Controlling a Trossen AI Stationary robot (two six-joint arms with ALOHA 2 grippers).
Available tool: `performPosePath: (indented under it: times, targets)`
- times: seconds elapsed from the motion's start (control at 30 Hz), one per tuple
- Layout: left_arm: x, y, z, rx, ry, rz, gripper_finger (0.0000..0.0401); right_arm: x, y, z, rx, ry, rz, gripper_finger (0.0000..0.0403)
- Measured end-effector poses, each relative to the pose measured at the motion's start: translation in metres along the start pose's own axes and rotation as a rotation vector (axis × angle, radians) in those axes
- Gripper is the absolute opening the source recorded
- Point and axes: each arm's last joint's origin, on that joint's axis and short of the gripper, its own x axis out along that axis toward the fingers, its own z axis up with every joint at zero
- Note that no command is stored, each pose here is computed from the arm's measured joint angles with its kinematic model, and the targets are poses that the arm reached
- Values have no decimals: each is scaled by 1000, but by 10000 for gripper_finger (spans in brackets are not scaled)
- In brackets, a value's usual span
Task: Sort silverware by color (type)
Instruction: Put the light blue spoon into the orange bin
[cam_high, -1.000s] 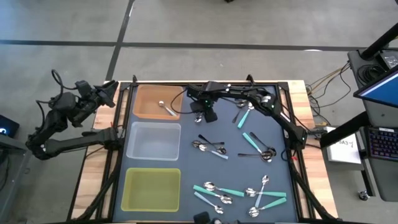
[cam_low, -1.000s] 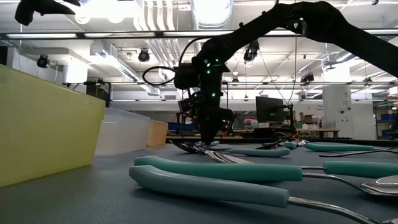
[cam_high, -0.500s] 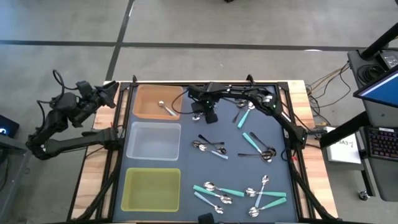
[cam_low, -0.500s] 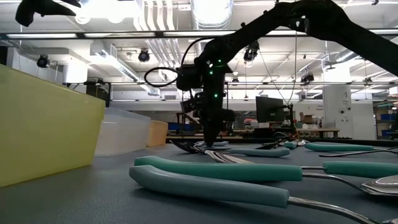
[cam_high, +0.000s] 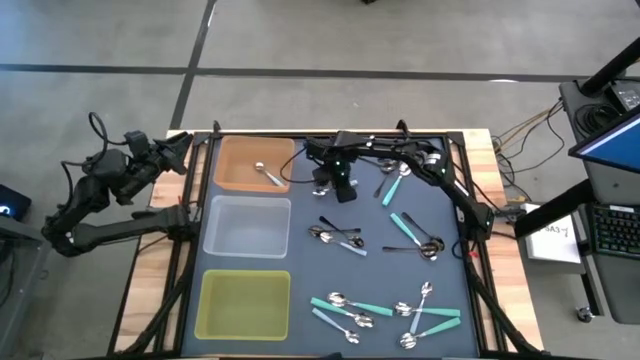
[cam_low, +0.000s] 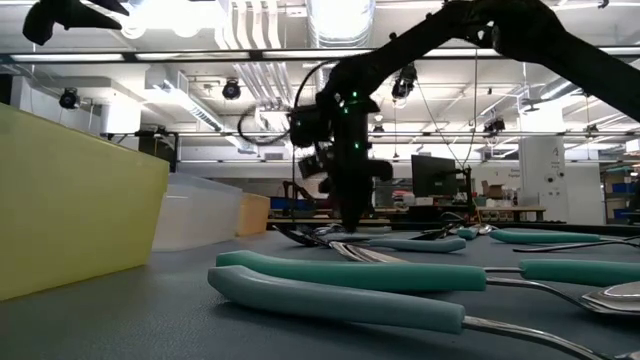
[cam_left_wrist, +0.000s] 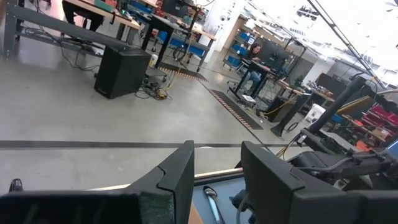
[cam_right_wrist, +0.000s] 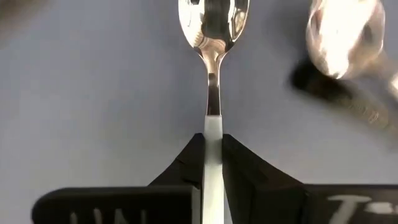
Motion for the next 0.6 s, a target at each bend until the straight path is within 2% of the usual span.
performPosePath:
  times: [0.17, 0.43, 0.6]
  targets:
    - [0, 0, 0, 0, 0, 0, 115, -46, 0, 24, 11, -296, -88, 23]
    - [0, 0, -1, 4, 5, 3, 115, -81, -7, 70, 35, -768, -277, 23]
    - [0, 0, -1, 5, 6, 3, 115, -76, -17, 84, 78, -927, -333, 23]
